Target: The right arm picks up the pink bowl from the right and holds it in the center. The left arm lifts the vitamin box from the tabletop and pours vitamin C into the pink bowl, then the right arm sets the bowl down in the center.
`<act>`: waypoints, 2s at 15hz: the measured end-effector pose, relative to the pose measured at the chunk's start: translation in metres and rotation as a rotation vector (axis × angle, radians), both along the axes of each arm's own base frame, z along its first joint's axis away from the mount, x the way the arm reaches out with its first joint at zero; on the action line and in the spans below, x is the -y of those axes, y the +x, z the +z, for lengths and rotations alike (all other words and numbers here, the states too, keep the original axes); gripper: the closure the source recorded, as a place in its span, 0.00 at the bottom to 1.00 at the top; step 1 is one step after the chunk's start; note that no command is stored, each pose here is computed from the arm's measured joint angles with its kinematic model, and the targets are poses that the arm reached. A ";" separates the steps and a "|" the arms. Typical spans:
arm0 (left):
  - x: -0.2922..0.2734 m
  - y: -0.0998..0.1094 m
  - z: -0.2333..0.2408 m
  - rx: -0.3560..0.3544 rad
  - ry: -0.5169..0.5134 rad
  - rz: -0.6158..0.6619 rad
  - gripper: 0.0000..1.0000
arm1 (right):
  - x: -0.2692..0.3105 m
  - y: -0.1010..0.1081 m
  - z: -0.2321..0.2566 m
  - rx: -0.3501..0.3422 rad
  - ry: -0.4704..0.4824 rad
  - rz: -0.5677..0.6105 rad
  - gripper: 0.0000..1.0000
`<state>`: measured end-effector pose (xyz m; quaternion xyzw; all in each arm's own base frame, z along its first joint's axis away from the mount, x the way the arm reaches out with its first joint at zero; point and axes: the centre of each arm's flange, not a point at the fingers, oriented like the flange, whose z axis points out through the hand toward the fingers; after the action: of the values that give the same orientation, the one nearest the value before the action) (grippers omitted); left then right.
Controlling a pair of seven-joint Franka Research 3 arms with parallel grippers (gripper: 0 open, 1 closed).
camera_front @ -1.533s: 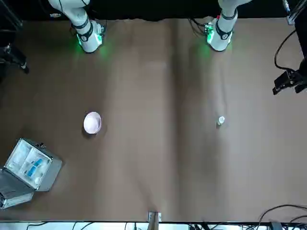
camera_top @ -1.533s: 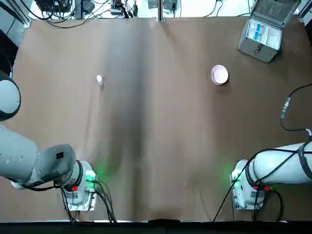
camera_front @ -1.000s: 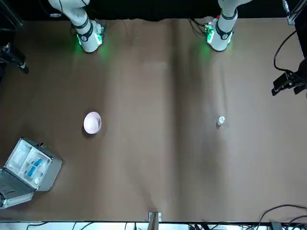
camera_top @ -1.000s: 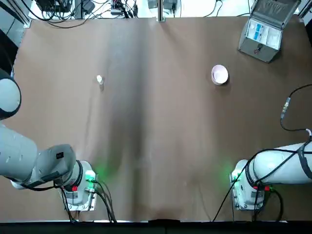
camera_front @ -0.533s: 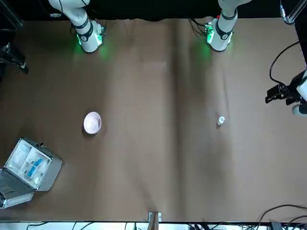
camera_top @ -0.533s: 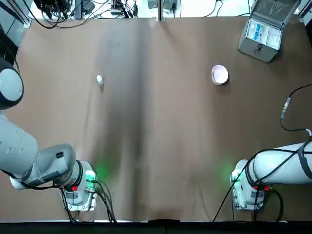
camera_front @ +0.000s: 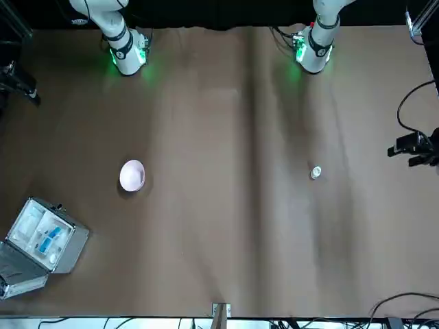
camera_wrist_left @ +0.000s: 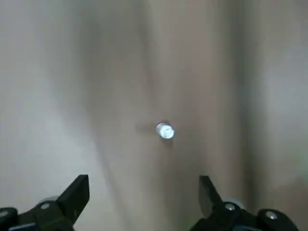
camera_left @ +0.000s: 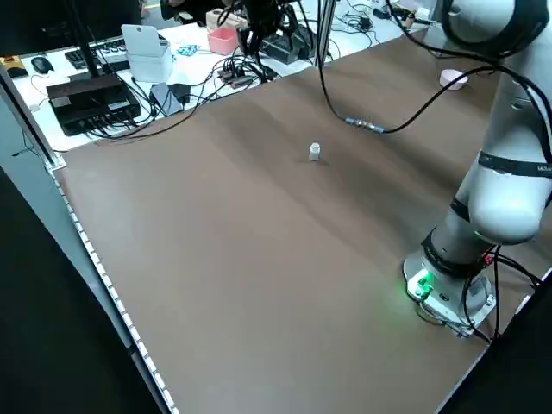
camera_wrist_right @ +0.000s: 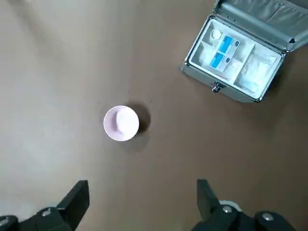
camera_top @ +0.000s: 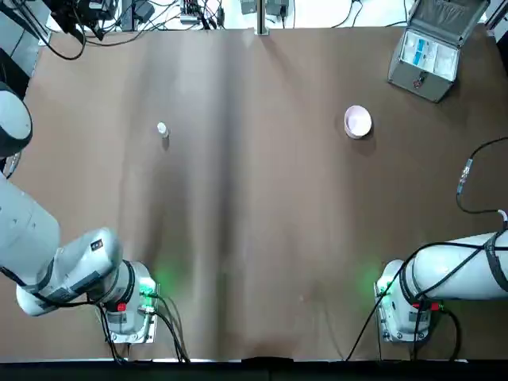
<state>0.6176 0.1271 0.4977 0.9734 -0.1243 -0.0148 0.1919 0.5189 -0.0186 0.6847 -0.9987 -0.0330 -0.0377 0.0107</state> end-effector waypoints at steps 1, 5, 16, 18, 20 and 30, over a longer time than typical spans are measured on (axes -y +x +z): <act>-0.011 0.003 -0.012 0.016 -0.048 -0.024 0.00 | 0.000 0.000 0.000 0.001 0.000 0.000 0.01; -0.070 0.005 -0.083 0.092 -0.254 -0.120 0.00 | 0.000 0.000 0.000 0.002 0.000 0.000 0.01; -0.131 -0.014 -0.269 0.631 -0.681 -0.561 0.00 | -0.060 0.053 -0.088 -0.108 0.030 0.086 0.01; -0.122 -0.022 -0.301 0.709 -0.782 -0.622 0.00 | -0.092 0.065 -0.113 -0.125 0.026 0.129 0.01; -0.110 -0.030 -0.329 0.799 -0.863 -0.698 0.00 | -0.122 0.076 -0.140 -0.143 0.036 0.163 0.01; -0.018 -0.034 -0.402 1.029 -1.041 -0.966 0.00 | -0.043 0.128 -0.303 -0.326 0.046 -0.003 0.01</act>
<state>0.5831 0.1450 0.0953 0.4891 -0.5850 0.4050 0.5046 0.6466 0.0245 0.3812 -0.9911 -0.0285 0.1243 0.0386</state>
